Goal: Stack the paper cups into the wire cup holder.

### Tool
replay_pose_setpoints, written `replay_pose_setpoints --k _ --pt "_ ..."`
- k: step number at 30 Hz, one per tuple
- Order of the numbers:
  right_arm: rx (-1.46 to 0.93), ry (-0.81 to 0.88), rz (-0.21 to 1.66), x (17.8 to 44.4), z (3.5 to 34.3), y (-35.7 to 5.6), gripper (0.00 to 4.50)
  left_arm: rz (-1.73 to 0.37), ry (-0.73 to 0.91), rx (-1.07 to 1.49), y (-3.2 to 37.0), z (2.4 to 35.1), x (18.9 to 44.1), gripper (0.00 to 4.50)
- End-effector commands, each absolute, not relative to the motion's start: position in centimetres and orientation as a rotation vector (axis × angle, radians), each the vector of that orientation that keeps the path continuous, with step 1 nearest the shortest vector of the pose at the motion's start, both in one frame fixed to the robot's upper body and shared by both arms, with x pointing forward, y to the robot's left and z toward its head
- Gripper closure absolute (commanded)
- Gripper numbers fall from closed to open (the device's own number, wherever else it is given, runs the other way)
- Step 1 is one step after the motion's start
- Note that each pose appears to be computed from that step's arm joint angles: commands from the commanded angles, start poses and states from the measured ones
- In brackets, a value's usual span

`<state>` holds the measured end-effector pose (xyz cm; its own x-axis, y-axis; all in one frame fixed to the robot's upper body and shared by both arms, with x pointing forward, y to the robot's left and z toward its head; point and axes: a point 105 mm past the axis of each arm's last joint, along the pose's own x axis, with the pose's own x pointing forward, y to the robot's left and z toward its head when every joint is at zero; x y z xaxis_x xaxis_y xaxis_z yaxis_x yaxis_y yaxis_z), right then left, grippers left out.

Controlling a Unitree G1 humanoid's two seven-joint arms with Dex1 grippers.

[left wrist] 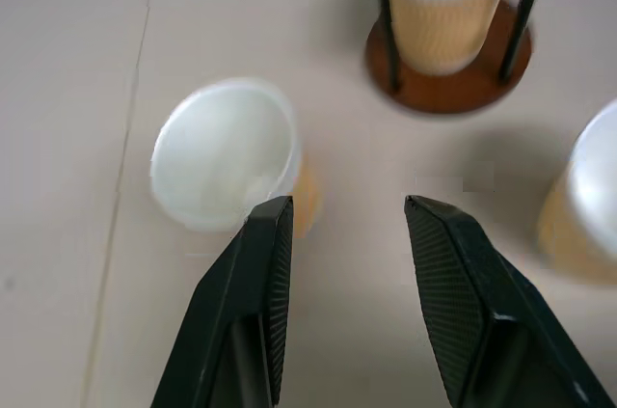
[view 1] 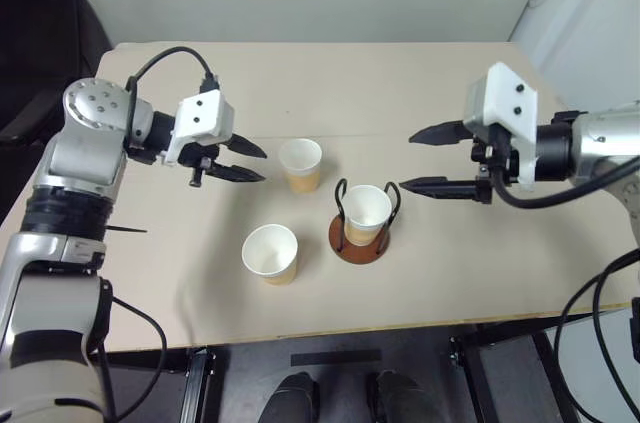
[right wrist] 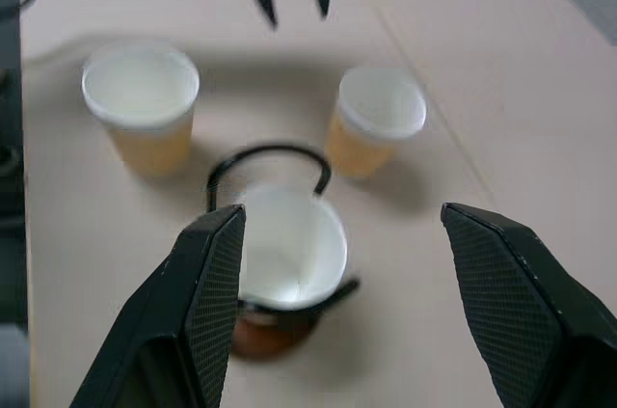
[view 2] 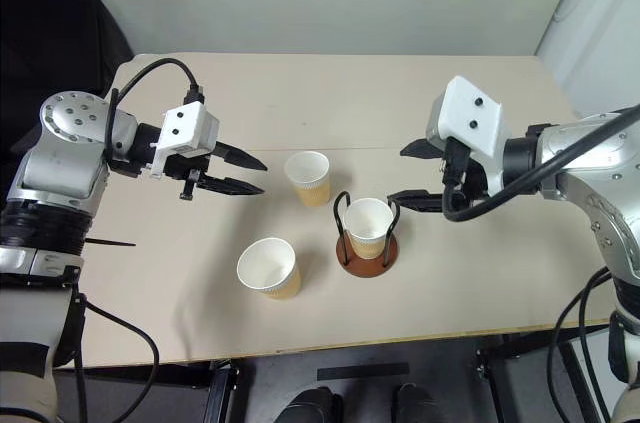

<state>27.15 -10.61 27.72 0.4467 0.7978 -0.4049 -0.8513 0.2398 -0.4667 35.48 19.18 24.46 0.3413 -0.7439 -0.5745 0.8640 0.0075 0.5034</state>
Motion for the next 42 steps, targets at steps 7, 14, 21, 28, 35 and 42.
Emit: replay_pose_setpoints --k 7,14,21,28,35,42 --pt "-0.746 0.027 1.102 27.1 27.5 -10.0 1.24 -1.279 0.096 1.073 18.7 24.8 36.5 2.52" --pt "-0.728 0.031 1.099 26.8 27.2 -9.8 1.24 -1.302 0.043 1.119 17.3 24.4 36.9 2.52" --pt "-0.721 0.035 1.094 26.7 27.1 -9.9 1.24 -1.289 0.013 1.257 16.7 23.6 37.5 2.52" --pt "-0.717 0.037 1.092 26.6 27.1 -9.9 1.24 -1.272 -0.048 1.308 15.5 23.6 38.1 2.52" --pt "-0.717 0.04 1.089 26.6 27.1 -10.1 1.24 -1.275 -0.067 1.319 15.0 23.7 38.2 2.52" --pt "-0.712 0.044 1.09 26.5 27.0 -10.1 1.24 -1.269 -0.068 1.337 14.8 23.2 38.4 2.52"
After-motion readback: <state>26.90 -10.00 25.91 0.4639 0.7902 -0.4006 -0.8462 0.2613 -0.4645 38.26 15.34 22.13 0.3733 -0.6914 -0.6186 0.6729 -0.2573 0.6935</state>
